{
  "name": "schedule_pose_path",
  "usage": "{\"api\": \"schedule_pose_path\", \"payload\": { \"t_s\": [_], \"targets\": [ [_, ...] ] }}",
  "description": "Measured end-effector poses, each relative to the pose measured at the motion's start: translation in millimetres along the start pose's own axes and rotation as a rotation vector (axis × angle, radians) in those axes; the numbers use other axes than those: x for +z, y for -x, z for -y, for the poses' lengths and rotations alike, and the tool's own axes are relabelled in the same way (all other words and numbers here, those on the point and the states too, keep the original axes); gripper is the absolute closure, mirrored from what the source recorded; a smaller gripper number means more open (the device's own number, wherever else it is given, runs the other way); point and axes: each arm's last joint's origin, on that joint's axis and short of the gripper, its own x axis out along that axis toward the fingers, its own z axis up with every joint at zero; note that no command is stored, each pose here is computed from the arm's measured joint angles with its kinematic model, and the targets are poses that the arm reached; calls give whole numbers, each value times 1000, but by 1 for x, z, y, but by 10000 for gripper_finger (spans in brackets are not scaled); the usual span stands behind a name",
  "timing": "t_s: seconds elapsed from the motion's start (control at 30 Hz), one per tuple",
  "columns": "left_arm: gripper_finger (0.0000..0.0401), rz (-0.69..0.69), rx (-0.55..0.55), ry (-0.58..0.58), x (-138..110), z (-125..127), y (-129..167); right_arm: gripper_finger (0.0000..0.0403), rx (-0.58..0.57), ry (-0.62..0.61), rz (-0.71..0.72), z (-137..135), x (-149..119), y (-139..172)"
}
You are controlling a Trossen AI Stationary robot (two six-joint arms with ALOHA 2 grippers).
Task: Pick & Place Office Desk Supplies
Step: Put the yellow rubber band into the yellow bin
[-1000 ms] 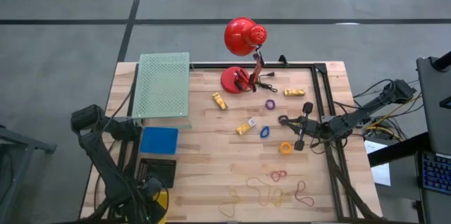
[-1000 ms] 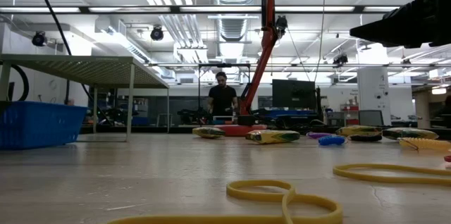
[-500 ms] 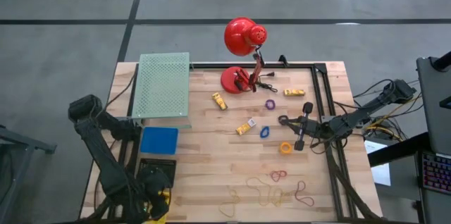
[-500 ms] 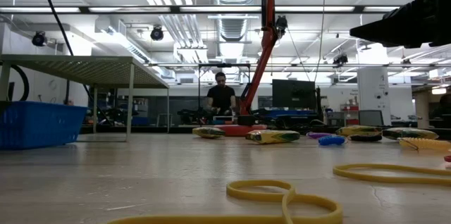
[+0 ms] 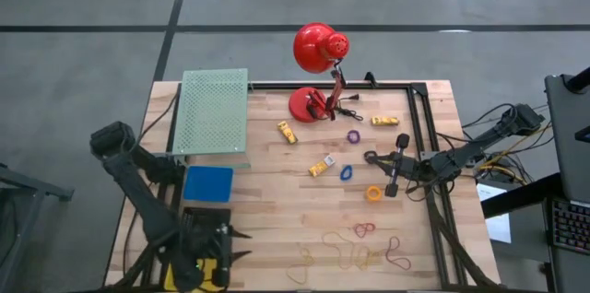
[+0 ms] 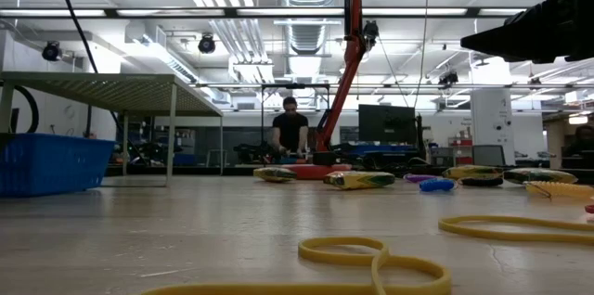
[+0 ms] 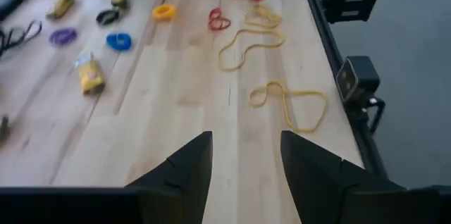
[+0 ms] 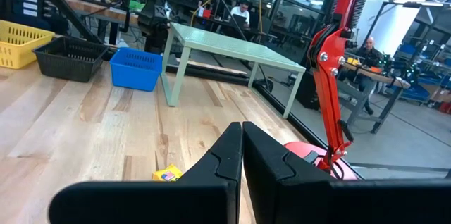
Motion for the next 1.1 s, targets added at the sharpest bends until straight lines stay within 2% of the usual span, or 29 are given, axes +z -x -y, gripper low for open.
{"api": "schedule_pose_path", "payload": {
  "t_s": [0.13, 0.33, 0.57, 0.83, 1.0, 1.1],
  "targets": [
    [228, 52, -59, -37, -4, -8, -21, 394, 0, 0, 0, 0, 0, 0],
    [228, 169, -256, -176, -11, -26, -48, 394, 0, 0, 0, 0, 0, 0],
    [228, 245, -429, -115, -25, -58, -70, 394, 0, 0, 0, 0, 0, 0],
    [228, 262, -446, -127, -37, -53, -88, 394, 0, 0, 0, 0, 0, 0],
    [228, 253, -434, -188, -37, -43, -101, 394, 0, 1, -1, 0, 0, 0],
    [228, 246, -459, -277, -34, -35, -110, 394, 0, 1, -1, 0, 0, 0]
  ]
}}
